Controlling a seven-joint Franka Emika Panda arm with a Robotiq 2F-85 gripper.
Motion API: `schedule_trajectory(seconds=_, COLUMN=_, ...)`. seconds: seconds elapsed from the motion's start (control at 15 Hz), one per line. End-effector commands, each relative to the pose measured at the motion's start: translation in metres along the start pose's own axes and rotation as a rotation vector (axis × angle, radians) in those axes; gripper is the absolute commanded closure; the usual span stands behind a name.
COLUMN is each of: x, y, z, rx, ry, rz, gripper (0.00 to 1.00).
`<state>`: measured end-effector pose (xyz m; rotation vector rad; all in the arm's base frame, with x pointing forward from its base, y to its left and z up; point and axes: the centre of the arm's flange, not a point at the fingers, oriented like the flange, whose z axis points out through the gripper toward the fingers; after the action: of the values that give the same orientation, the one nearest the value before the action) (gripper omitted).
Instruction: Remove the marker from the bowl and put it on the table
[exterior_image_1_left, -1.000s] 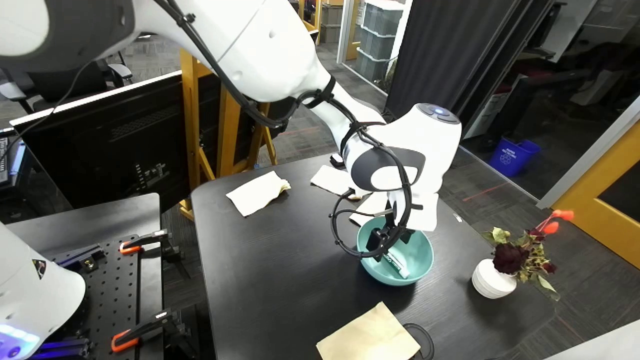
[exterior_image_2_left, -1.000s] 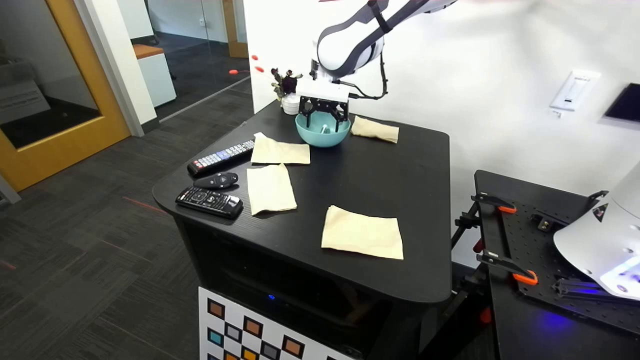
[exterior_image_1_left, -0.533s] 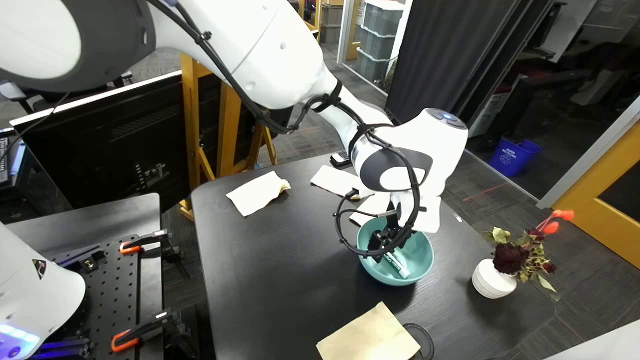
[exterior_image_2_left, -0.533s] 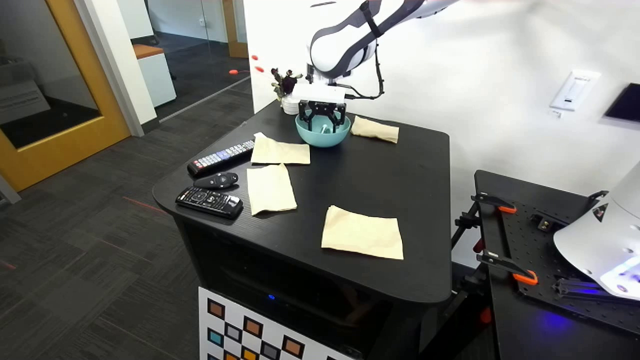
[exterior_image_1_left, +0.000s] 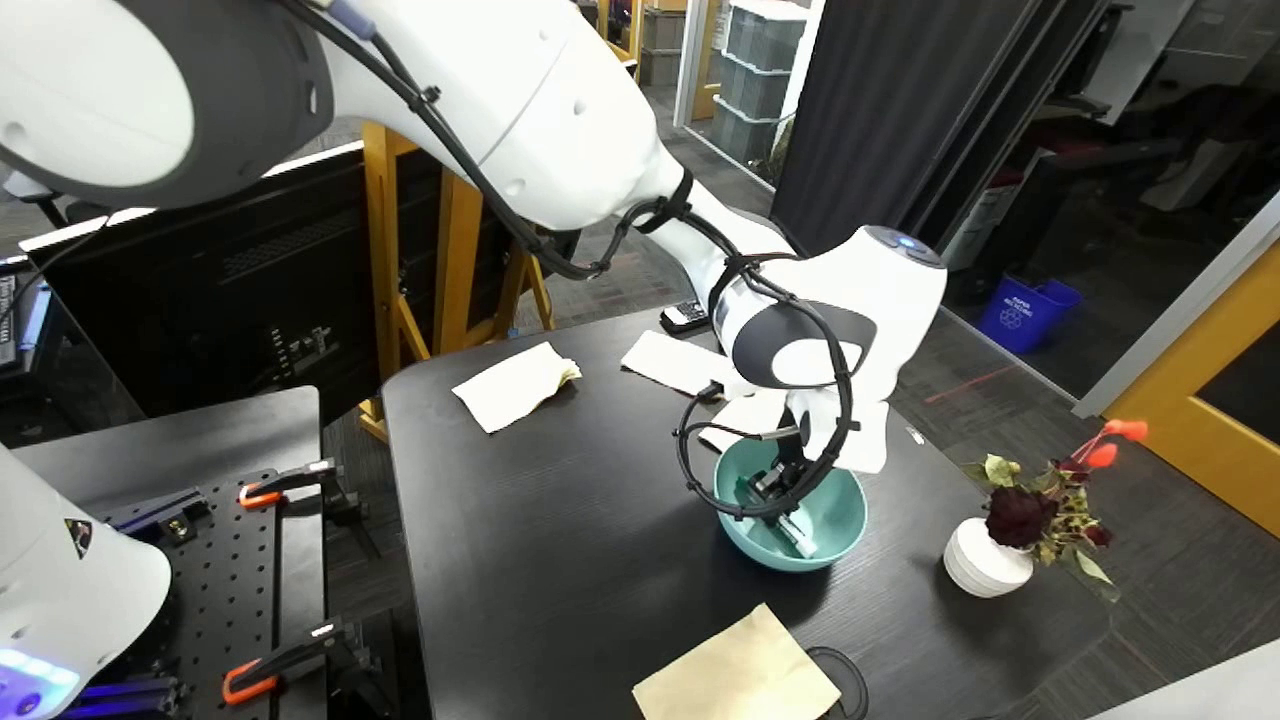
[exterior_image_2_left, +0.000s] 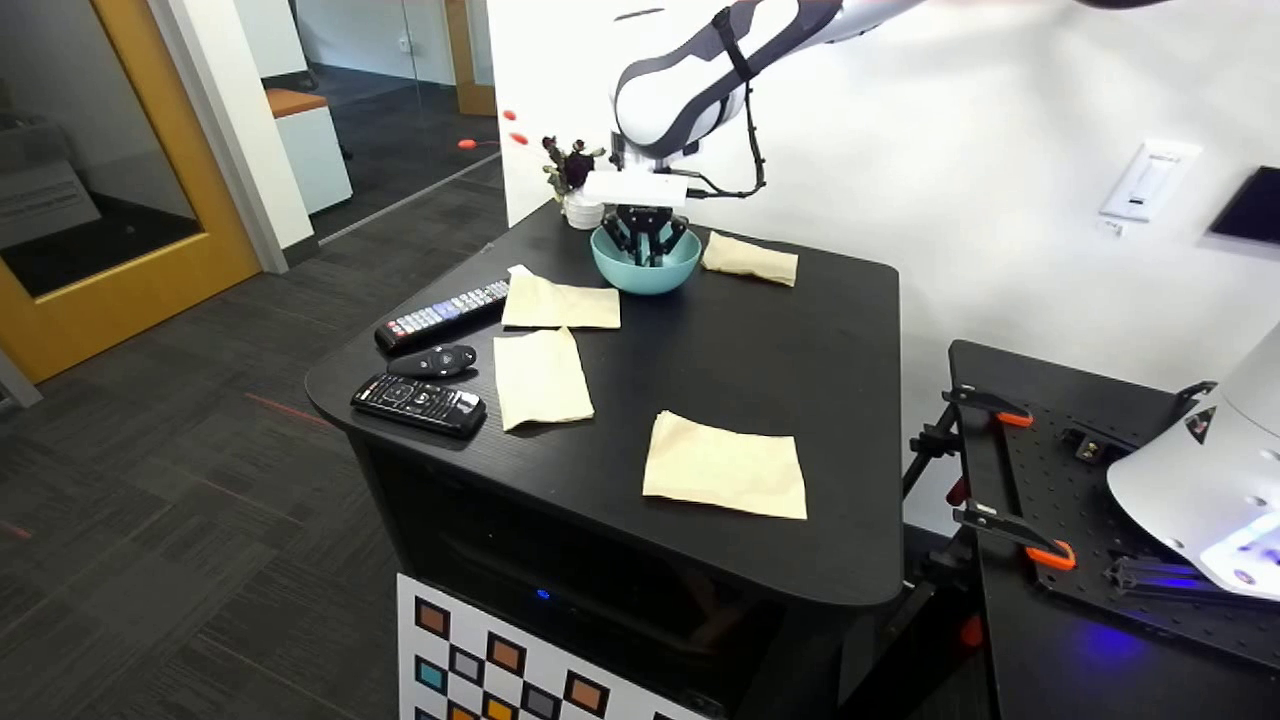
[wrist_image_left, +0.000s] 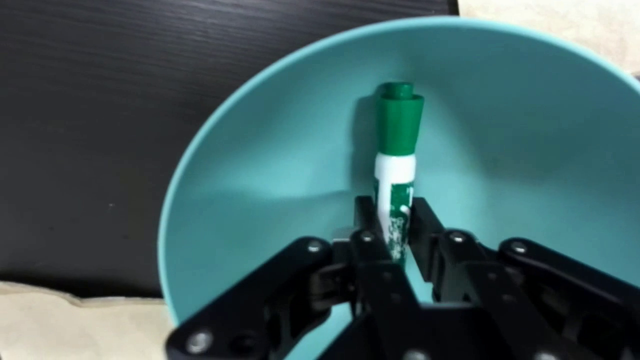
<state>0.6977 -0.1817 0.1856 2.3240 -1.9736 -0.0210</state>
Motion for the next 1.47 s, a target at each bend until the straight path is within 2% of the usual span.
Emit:
schedule_trajectory(seconds=0.0, x=0.006, y=-0.01, z=-0.004, rx=-0.019, ry=-0.005, rz=0.014, gripper=0.96)
schedule_trajectory(seconds=0.2, x=0.004, y=-0.005, z=-0.018, rx=0.0, ry=0.009, rz=0.009, gripper=0.95)
schedule_trajectory(seconds=0.87, x=-0.024, y=0.032, z=-0.136, rx=0.1, ry=0.054, rz=-0.037, gripper=0.95)
schedule_trajectory(seconds=1.07, x=-0.046, y=0.054, z=-0.157, rx=0.109, ry=0.075, rz=-0.079, gripper=0.95)
schedule_trajectory(seconds=1.4, x=-0.1, y=0.09, z=-0.164, rx=0.094, ry=0.069, rz=-0.132, gripper=0.95)
